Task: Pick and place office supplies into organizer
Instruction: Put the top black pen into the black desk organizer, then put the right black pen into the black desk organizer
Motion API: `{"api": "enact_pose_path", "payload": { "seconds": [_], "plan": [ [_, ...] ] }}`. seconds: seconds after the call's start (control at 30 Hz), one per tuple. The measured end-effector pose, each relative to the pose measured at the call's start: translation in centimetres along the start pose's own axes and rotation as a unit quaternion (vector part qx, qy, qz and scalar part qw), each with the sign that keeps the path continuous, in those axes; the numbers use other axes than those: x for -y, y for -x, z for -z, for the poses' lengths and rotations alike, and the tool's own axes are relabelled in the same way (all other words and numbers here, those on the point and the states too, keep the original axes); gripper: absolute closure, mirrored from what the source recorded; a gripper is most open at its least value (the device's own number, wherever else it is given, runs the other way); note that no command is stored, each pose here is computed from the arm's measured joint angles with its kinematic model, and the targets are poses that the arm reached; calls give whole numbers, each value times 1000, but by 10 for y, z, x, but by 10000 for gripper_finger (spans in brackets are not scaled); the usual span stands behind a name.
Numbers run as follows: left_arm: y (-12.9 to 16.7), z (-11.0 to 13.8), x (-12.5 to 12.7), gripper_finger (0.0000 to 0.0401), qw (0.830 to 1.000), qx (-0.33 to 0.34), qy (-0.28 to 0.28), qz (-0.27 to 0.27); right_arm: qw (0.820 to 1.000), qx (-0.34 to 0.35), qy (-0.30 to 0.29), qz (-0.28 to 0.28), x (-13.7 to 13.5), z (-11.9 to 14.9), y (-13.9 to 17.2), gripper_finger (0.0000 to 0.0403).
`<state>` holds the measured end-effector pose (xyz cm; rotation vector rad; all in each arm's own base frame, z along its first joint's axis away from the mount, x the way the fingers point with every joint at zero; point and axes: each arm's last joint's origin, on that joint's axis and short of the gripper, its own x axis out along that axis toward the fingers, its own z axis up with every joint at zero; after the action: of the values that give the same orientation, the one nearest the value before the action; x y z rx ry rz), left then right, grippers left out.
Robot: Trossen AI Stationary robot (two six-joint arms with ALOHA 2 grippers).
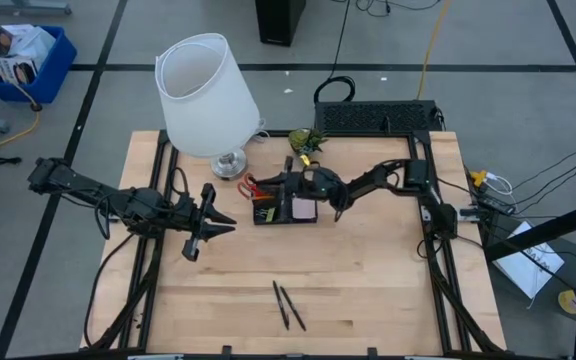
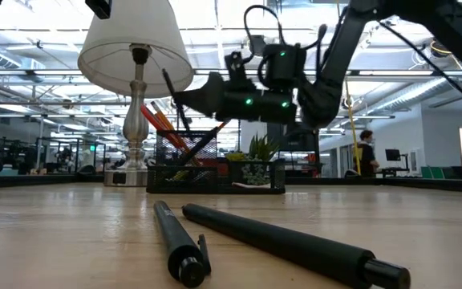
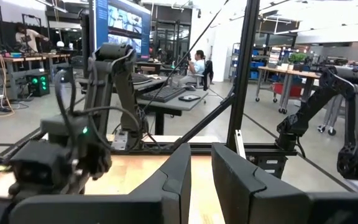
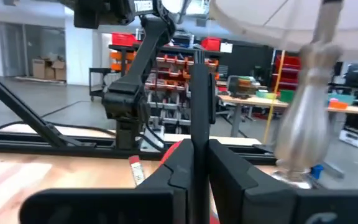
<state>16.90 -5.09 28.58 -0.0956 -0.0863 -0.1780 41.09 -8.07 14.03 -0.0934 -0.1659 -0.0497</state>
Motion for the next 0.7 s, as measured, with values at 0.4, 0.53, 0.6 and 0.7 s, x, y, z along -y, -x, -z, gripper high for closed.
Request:
{"api": "enact_pose_path", "payload": {
  "seconds": [0.4,0.53,0.6,0.7],
  "plan": [
    [0,1,1,334,1000,-5,5,8,1000,-10,29,-7,-7,19,-7,318],
    [0,1,1,334,1000,-6,8,8,999,4,53,-10,-12,19,-1,304],
    [0,1,1,334,1000,-7,9,8,998,25,53,-15,-18,16,0,300],
    [0,2,1,334,1000,-12,9,7,997,42,50,-38,-37,3,3,299]
  ]
}}
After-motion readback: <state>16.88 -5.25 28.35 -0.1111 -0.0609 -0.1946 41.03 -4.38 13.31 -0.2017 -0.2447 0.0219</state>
